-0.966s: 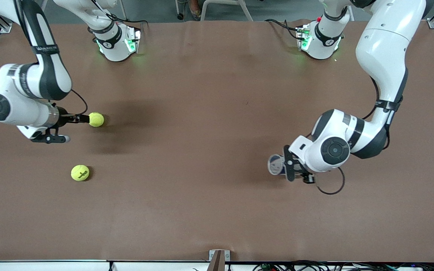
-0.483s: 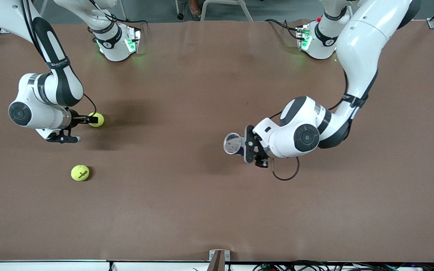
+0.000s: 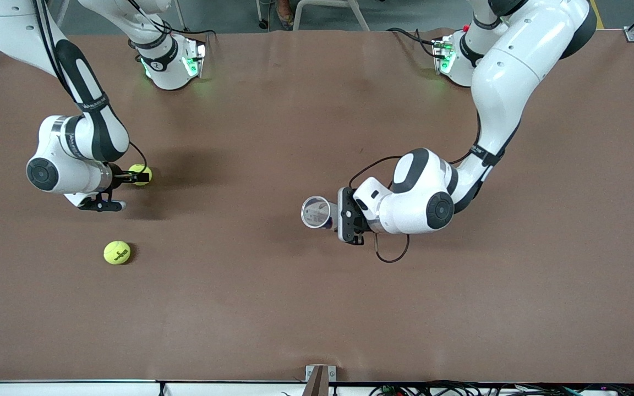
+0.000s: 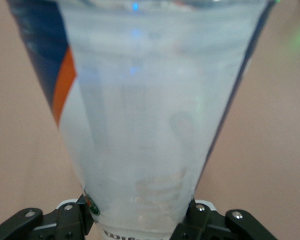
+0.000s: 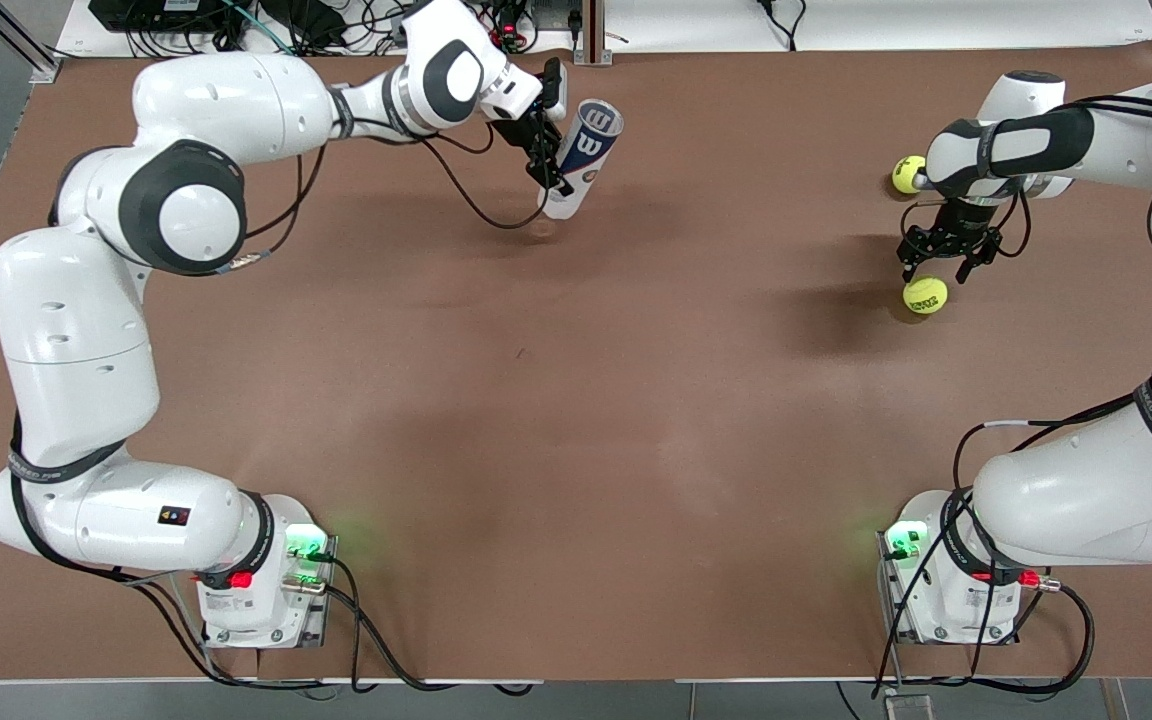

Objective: Insert tennis ball vertically with right arm

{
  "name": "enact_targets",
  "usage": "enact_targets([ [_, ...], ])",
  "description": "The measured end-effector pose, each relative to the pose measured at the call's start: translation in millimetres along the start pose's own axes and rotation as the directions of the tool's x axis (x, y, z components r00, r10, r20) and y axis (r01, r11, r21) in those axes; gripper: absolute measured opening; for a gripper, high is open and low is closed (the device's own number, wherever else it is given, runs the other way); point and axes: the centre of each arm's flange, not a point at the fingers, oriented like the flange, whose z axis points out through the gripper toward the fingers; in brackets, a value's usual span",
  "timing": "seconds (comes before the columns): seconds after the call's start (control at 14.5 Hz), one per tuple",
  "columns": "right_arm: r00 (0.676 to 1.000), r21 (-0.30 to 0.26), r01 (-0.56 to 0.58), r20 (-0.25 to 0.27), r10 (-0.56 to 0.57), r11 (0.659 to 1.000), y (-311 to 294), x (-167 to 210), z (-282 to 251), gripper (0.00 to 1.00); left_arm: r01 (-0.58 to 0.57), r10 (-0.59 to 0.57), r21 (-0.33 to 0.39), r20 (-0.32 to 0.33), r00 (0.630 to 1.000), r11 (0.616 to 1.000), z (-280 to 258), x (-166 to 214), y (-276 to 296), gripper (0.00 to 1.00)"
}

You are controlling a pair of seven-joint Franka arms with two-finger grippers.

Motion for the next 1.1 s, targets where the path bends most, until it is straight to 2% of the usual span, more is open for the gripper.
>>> enact_targets([
  [0.28,1.0,0.001,0.001,0.018,-0.001,1.0,-0.3,-1.5,8.5,0.96,-0.047,0.045,-0.01,-0.174,0.984,0.999,38.7,-1.9,2.2,0.66],
  [0.41,1.0,0.001,0.004,0.021,-0.004,1.0,-1.1,-2.1,9.6,0.78,-0.078,0.075,-0.003,-0.224,0.972,0.997,59.5,-2.1,6.7,0.66],
  [0.48,1.0,0.001,0.004,0.024,-0.004,1.0,-1.5,-2.5,10.5,0.78,-0.098,0.095,0.003,-0.241,0.966,0.995,68.0,-2.5,8.6,0.66],
  [0.62,0.999,0.001,0.006,0.032,-0.006,1.0,-2.0,-3.3,11.4,0.66,-0.143,0.141,0.012,-0.254,0.957,0.99,78.0,-4.5,10.8,0.66],
  [0.9,1.0,0.001,0.004,0.024,-0.004,1.0,-1.5,-0.2,5.1,0.64,-0.195,0.196,0.028,-0.256,0.947,0.98,80.0,-8.7,9.1,0.66],
  [1.1,0.999,-0.001,0.002,0.034,-0.002,1.0,0.4,16.6,-54.1,0.64,-0.207,0.205,0.022,-0.255,0.945,0.978,86.9,-13.6,9.4,0.66],
])
